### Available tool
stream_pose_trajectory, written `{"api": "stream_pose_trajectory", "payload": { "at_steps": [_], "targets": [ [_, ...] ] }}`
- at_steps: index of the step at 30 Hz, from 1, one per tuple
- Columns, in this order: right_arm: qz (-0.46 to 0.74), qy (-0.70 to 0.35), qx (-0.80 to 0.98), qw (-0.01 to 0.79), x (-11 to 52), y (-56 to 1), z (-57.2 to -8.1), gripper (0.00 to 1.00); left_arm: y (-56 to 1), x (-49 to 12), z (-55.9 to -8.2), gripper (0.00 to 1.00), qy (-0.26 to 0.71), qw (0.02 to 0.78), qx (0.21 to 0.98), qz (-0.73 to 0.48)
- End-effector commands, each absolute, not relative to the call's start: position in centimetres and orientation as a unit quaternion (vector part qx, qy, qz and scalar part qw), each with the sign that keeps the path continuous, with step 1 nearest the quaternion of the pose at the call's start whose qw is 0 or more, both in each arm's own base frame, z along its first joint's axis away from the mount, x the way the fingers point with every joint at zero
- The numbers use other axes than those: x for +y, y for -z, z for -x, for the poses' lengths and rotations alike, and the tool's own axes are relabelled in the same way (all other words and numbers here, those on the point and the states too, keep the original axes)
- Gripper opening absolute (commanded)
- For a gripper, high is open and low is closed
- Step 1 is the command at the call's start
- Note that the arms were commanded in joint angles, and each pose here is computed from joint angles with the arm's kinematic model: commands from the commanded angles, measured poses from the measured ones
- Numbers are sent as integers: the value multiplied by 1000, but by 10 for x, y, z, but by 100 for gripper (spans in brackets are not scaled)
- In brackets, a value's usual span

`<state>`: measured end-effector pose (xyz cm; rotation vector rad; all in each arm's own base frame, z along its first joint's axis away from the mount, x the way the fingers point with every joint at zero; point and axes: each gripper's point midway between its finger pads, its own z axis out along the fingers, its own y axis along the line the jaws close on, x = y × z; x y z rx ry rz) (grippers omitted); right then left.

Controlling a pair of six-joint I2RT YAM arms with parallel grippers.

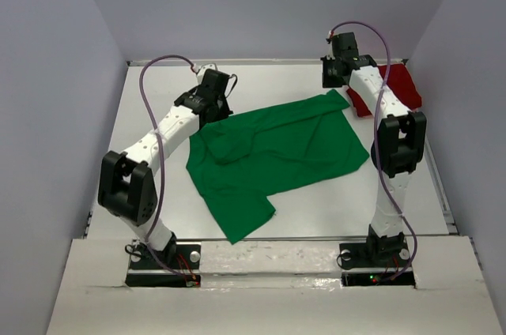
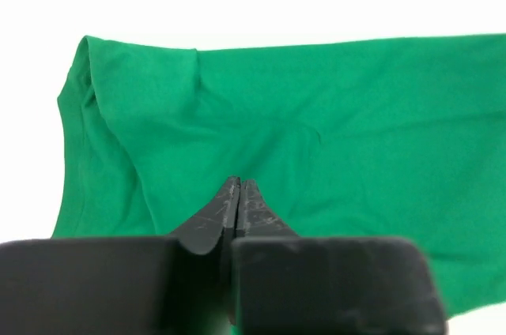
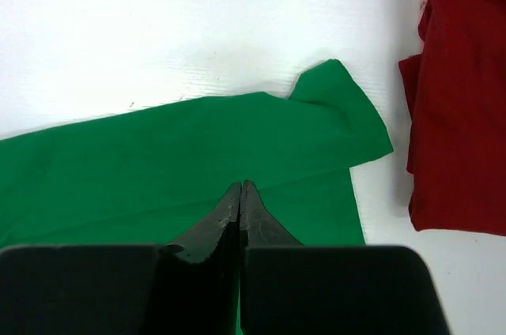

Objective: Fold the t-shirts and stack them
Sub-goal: Fold the tshirt

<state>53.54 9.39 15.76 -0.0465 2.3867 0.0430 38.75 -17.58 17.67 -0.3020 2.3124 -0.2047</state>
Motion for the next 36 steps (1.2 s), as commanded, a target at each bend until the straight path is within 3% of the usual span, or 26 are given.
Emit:
{"api": "stream_pose_trajectory", "payload": {
  "at_steps": [1, 4, 12, 21, 25, 36],
  "targets": [
    [16, -36, 925, 379, 98, -162, -546, 0, -190, -172, -425, 0, 117, 401, 903, 103],
    [17, -44, 923, 382, 101, -167, -544, 0, -184, -160, -445, 0, 149, 382, 904, 116],
    [23, -38, 923, 381, 98, -167, -538, 0, -155, -131, -476, 0, 126, 331, 925, 136],
    [24, -38, 921, 388, 96, -175, -533, 0, -122, -142, -447, 0, 206, 249, 935, 146],
    [26, -39, 918, 393, 96, -181, -530, 0, -120, -132, -437, 0, 187, 256, 935, 162],
    [31, -49, 912, 405, 98, -197, -525, 0, -122, -82, -424, 25, 124, 264, 930, 223]
  ]
}}
